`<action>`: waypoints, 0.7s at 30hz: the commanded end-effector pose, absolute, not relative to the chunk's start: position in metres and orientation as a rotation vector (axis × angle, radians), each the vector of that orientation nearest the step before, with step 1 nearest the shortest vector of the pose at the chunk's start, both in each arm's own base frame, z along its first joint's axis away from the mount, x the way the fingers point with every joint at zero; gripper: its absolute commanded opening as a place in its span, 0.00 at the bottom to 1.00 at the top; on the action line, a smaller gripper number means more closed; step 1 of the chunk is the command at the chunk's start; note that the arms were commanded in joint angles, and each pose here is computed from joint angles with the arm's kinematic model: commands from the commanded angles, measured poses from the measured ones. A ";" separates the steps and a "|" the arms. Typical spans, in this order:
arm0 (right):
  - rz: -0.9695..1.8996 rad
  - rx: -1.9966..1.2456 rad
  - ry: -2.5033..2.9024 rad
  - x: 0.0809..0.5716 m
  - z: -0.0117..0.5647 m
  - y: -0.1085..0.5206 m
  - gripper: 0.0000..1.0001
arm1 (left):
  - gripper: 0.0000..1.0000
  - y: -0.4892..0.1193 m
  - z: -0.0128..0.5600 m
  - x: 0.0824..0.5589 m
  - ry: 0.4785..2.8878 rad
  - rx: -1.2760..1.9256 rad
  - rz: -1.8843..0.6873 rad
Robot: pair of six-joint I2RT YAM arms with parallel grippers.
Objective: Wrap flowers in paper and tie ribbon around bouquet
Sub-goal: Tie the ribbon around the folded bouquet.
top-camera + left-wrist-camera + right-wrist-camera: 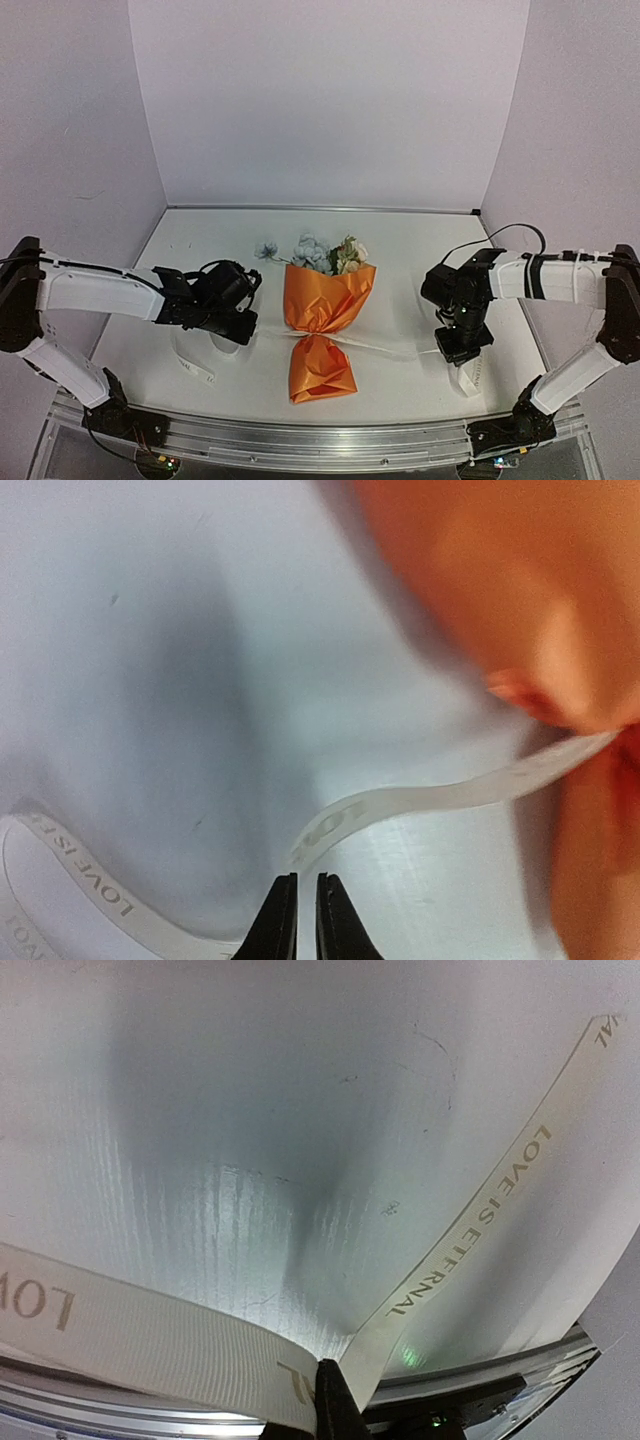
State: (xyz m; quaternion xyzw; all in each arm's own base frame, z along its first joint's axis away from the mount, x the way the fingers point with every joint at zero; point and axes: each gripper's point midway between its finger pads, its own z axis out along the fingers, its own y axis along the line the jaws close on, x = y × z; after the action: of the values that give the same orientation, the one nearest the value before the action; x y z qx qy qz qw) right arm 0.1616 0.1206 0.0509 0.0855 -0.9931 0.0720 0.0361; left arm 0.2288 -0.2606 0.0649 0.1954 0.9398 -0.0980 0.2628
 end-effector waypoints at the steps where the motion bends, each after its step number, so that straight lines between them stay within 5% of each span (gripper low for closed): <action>1: 0.148 0.274 -3.060 0.171 0.062 0.135 0.00 | 0.10 -0.332 0.135 0.232 2.262 0.794 -0.569; 10: 0.066 0.185 -3.063 0.185 0.058 0.158 0.00 | 0.12 -0.409 0.142 0.228 2.154 1.009 -0.707; 15: 0.070 0.167 -3.065 0.187 0.057 0.159 0.00 | 0.36 -0.367 0.119 0.236 2.267 0.832 -0.540; 21: 0.064 0.172 -3.056 0.186 0.056 0.160 0.00 | 0.44 -0.289 0.084 0.225 2.453 0.482 -0.346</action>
State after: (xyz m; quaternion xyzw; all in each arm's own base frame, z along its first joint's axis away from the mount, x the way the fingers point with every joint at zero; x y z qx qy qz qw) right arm 0.1801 0.1556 0.0520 0.0638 -0.9967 0.0261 0.0435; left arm 0.2226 -0.3405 0.0883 0.2911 0.8907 -0.1840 0.2967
